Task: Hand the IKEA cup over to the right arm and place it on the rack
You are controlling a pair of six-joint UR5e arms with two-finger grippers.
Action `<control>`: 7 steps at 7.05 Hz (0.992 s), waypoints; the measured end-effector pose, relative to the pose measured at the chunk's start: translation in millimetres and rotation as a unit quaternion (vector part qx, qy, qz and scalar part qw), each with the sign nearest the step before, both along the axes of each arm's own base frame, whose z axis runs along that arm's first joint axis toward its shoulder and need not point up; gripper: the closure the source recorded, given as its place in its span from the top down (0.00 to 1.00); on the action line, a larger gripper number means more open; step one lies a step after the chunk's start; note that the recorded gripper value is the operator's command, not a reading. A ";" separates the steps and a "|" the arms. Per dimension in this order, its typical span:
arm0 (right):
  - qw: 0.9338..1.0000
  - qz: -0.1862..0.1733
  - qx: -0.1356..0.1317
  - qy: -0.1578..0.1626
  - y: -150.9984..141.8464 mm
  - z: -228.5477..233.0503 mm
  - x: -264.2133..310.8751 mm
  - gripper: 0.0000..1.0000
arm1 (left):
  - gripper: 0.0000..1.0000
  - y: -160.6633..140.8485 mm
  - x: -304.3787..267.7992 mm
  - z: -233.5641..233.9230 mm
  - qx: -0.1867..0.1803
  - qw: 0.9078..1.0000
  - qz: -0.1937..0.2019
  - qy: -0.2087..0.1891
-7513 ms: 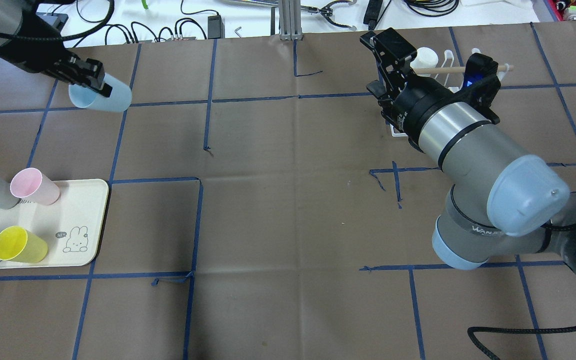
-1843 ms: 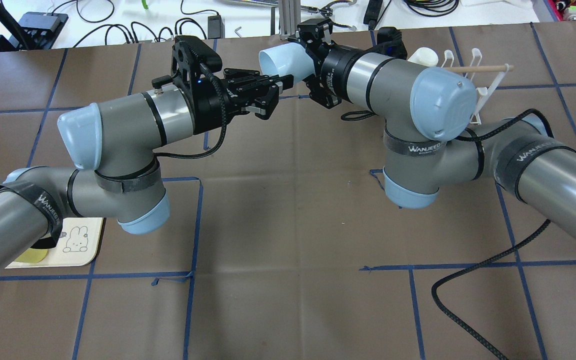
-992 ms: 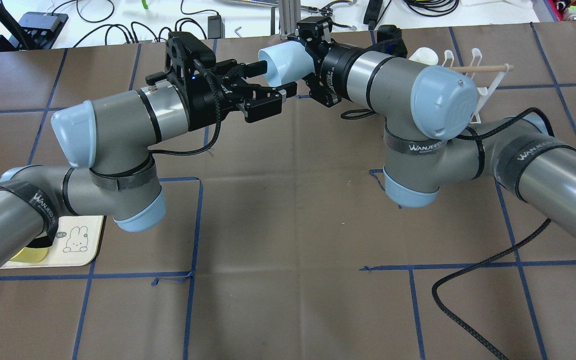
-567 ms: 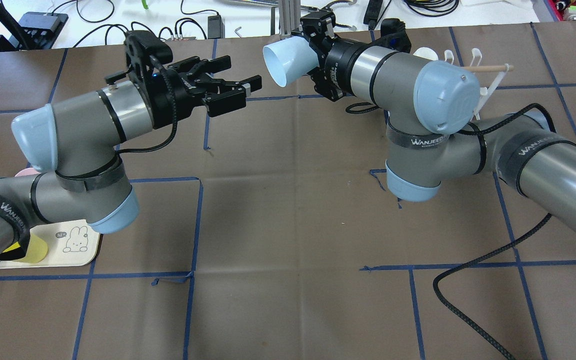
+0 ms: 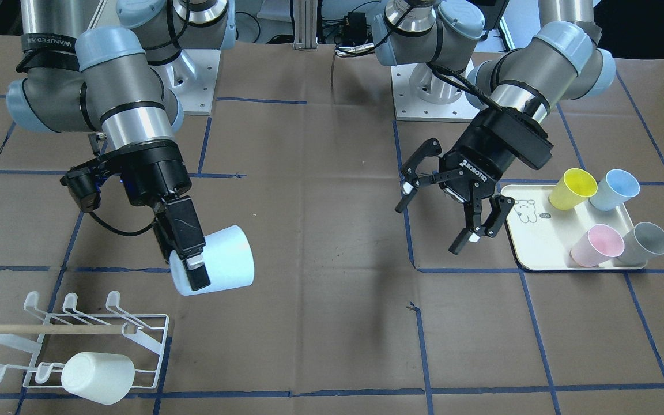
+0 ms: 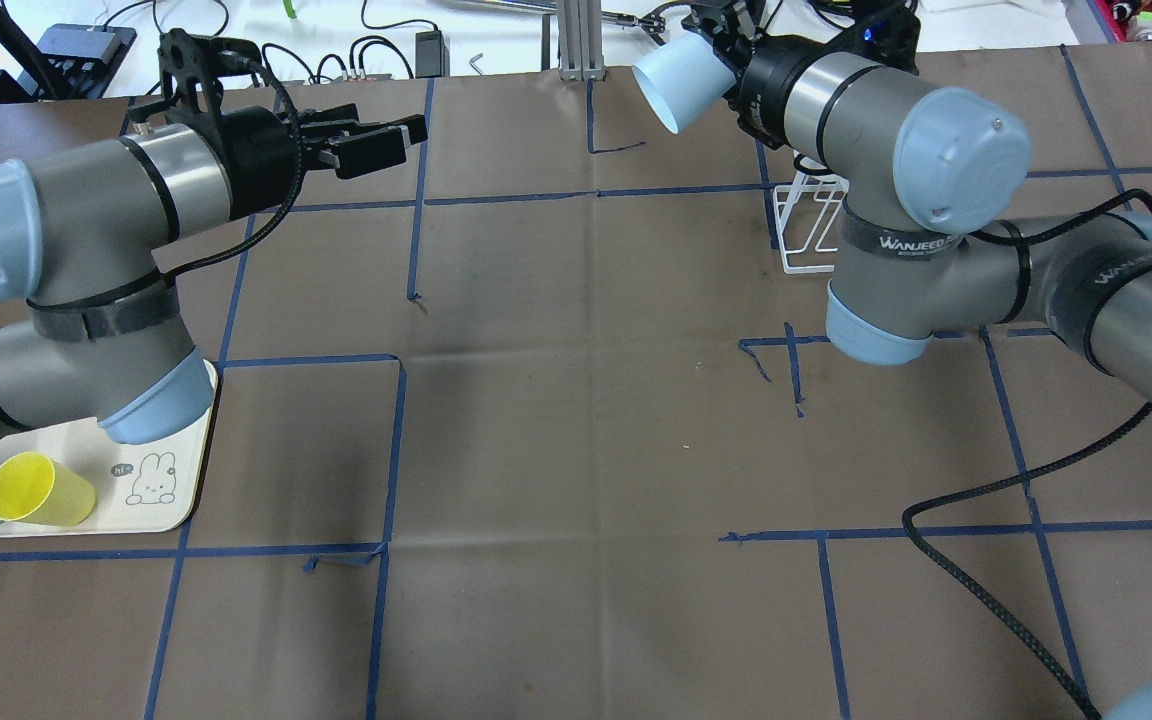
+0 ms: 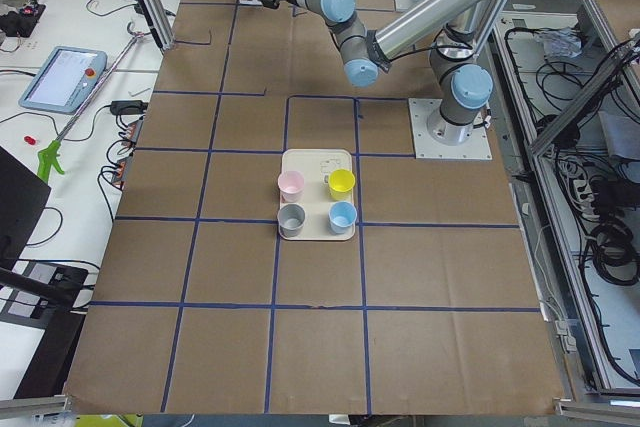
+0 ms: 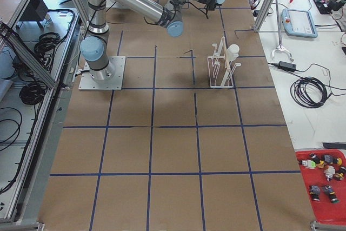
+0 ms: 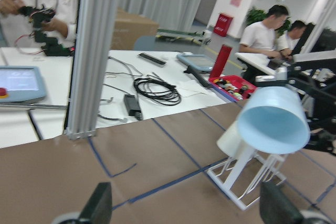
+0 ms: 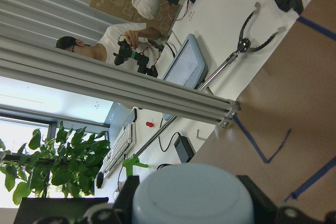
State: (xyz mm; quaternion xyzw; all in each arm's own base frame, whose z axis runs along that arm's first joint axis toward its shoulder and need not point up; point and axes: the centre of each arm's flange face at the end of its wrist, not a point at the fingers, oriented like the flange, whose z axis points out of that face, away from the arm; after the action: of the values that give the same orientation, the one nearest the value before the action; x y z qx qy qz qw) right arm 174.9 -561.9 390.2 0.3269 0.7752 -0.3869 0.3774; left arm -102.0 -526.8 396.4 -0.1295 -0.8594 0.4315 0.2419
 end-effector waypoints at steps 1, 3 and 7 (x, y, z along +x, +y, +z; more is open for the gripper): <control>0.996 0.005 -0.032 0.081 -7.2 -0.4 -24.7 0.09 | 0.99 -17.3 7.3 5.7 0.057 0.997 0.037 -0.032; 0.956 0.032 -0.109 0.270 -17.1 5.4 -79.1 0.09 | 0.99 -39.8 8.0 22.4 0.201 0.967 0.092 -0.129; 0.854 0.076 -0.146 0.494 -58.7 -7.2 -157.6 0.09 | 0.99 -3.5 -11.9 54.4 0.426 0.864 0.115 -0.241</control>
State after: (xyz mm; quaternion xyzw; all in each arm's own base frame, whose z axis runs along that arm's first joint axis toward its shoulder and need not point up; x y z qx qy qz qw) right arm 17.3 -620.7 383.0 -0.0262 0.8166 -0.5763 0.0167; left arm -114.0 -530.2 450.8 -0.0142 -0.9999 0.0033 0.0078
